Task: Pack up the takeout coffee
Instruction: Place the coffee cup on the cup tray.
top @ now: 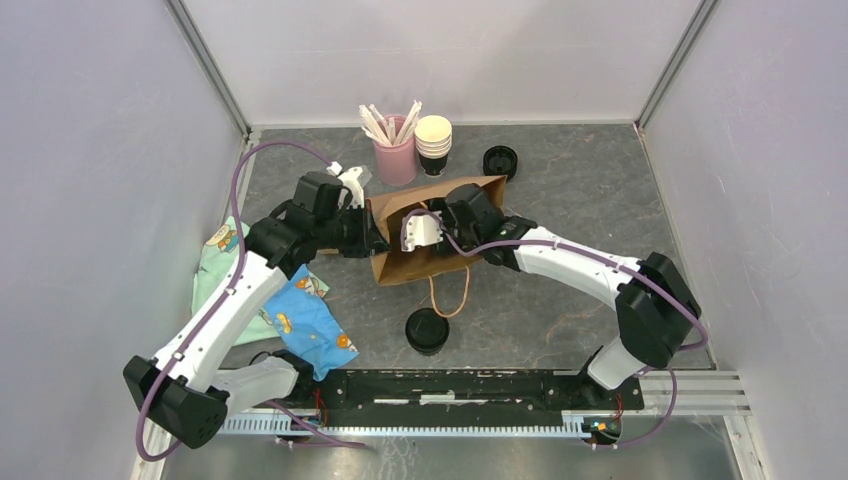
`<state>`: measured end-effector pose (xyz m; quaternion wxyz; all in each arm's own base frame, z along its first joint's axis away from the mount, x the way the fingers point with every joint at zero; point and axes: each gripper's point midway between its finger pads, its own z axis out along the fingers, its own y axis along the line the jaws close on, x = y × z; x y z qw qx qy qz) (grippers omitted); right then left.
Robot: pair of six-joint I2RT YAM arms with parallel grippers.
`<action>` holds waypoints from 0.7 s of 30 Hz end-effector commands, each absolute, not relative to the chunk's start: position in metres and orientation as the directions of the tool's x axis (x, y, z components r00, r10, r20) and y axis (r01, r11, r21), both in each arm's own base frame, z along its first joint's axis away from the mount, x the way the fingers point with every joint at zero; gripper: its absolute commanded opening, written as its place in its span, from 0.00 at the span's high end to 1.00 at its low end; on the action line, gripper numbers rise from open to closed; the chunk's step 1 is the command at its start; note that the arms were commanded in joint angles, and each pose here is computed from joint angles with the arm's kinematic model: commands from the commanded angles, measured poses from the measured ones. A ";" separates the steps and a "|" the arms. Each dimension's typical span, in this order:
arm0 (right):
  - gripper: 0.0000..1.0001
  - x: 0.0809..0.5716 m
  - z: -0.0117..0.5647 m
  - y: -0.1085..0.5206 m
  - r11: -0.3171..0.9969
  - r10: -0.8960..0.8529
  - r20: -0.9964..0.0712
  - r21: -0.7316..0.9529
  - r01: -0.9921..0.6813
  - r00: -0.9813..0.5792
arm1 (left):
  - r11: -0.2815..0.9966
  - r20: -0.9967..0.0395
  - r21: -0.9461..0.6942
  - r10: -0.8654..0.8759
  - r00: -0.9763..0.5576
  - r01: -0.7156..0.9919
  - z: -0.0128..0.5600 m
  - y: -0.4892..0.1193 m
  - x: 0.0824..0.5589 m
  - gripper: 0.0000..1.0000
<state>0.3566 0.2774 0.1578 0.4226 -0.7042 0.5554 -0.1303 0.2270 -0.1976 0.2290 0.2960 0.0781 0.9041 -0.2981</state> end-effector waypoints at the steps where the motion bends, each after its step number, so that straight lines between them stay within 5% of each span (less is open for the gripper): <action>1: 1.00 0.372 0.194 0.292 0.048 -0.858 -0.336 -0.805 -0.591 0.389 | 0.793 -0.581 -0.508 -0.028 -0.813 0.336 0.241 -0.202 0.224 0.98; 21: 1.00 0.354 0.182 0.298 0.049 -0.817 -0.415 -0.742 -0.668 0.401 | 0.782 -0.517 -0.534 -0.002 -0.856 0.321 0.241 -0.207 0.218 0.98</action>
